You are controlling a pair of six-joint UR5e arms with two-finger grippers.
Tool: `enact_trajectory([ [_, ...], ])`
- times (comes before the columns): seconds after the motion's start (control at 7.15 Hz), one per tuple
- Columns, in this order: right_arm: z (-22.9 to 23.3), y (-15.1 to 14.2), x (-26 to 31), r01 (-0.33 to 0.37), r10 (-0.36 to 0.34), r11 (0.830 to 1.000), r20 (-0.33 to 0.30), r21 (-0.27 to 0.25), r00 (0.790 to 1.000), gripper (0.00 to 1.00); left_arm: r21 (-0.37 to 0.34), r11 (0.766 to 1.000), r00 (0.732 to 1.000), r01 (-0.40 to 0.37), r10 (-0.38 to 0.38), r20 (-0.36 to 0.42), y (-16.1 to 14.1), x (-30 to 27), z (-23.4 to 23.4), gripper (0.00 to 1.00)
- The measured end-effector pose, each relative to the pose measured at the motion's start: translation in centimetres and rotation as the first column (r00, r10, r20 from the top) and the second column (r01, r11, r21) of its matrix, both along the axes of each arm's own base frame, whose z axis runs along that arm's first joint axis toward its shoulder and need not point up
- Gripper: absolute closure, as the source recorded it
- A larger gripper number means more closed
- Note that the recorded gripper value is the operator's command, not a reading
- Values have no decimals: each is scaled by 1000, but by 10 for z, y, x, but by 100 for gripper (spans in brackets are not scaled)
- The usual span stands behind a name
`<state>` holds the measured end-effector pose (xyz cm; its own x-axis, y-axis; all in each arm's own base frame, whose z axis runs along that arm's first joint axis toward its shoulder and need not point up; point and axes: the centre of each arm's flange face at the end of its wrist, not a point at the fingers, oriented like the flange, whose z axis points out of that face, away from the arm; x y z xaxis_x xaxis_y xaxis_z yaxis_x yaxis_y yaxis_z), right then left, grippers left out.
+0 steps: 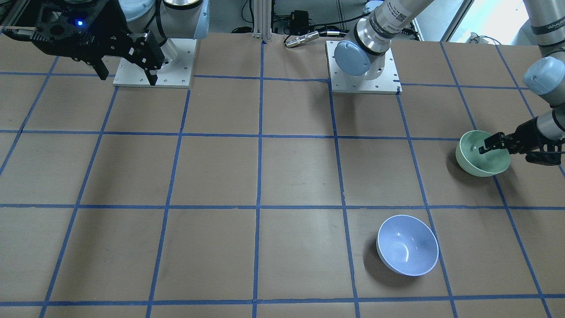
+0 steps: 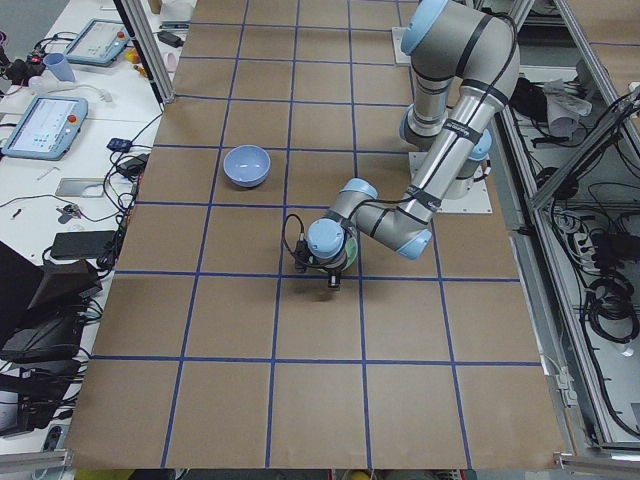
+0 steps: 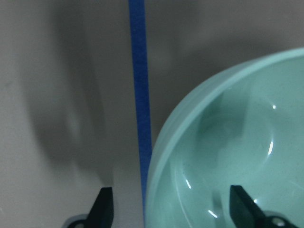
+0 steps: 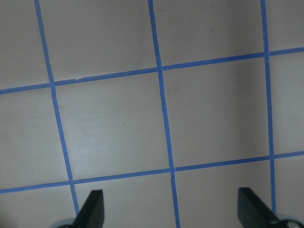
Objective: Stack green bowl on blue bowl
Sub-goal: 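Lower the left gripper onto the green bowl's rim and close it, then lift the green bowl with the left gripper toward the blue bowl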
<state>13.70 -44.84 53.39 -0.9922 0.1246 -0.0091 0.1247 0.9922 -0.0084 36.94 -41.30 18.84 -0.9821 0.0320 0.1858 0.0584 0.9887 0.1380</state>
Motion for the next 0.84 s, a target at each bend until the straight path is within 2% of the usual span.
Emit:
enact_trajectory([
  [0.14,0,0,0,0,0,1000,0,0,1000,0,-2,1000,1000,4,-4,-3,0,0,-1,91],
  [0.28,0,0,0,0,0,1000,0,-1,1000,0,-6,1000,1000,11,-11,-6,-1,0,-2,100],
  [0.84,0,0,0,0,0,1000,0,-1,1000,0,-34,999,1000,16,-16,-22,-5,1,-3,100],
])
